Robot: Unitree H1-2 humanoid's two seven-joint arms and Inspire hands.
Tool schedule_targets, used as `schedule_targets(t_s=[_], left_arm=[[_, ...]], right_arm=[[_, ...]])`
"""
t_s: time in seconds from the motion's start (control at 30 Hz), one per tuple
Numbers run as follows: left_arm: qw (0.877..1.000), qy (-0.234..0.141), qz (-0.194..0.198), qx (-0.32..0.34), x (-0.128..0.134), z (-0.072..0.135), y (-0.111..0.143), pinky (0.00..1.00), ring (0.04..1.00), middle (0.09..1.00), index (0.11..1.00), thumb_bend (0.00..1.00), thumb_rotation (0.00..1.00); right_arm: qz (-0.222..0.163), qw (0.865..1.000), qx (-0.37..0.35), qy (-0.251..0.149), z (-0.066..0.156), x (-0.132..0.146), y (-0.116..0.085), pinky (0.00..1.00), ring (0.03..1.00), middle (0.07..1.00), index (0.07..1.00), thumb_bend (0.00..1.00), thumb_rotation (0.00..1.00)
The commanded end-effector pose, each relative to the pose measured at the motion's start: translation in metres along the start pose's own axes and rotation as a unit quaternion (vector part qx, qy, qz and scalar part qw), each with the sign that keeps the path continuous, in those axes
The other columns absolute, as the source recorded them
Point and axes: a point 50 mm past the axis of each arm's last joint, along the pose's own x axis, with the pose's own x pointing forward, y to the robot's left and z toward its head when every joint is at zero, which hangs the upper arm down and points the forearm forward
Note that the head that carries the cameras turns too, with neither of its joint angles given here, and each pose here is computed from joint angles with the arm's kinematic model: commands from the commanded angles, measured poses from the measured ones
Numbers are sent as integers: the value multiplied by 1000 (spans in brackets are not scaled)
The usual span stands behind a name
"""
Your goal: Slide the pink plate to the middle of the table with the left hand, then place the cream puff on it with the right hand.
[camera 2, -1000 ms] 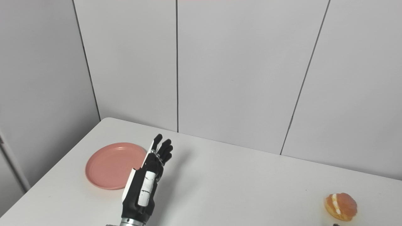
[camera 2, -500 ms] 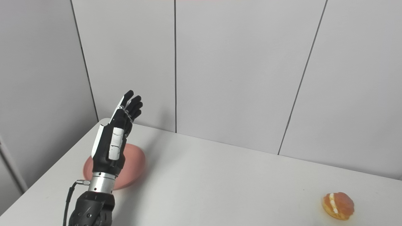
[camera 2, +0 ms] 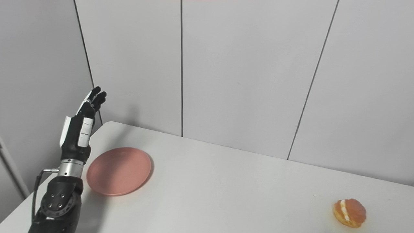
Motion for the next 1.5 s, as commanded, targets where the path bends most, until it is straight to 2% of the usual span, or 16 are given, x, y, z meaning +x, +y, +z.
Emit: schedule_targets(t_s=[0.0,0.37,0.57,0.67,0.8,0.97,1.23,1.37,1.47], left_arm=[[999,-46,-2,5,23,15,17,986,923,891,880,941,948],[999,8,24,23,18,-35,49,951,926,903,883,964,975],[998,47,45,23,10,-61,58,886,892,893,896,1000,952],[997,64,48,2,6,-70,60,913,908,903,908,980,941],[995,84,48,-21,1,-81,62,893,910,907,905,957,936],[993,101,34,-47,-7,-91,58,924,909,896,890,914,928],[991,122,22,-56,-14,-102,50,954,934,902,904,914,934],[991,123,8,-58,-16,-102,43,943,915,894,921,903,935],[991,124,-4,-54,-19,-103,37,927,905,883,915,933,933]], right_arm=[[0,998,12,58,-22,-19,3,924,873,895,926,751,1000],[5,998,12,57,-19,-21,3,936,882,902,938,752,1000],[8,998,10,58,-18,-23,2,946,887,908,945,756,1000],[7,998,10,59,-18,-23,2,955,893,911,951,749,1000],[8,998,8,57,-18,-23,2,959,896,911,953,734,1000],[12,998,8,56,-17,-23,2,959,892,913,959,732,1000],[16,998,6,55,-15,-25,4,966,890,911,967,735,1000],[18,998,8,53,-15,-25,4,957,881,904,964,732,1000],[19,998,8,53,-15,-25,4,952,875,900,958,735,1000]])
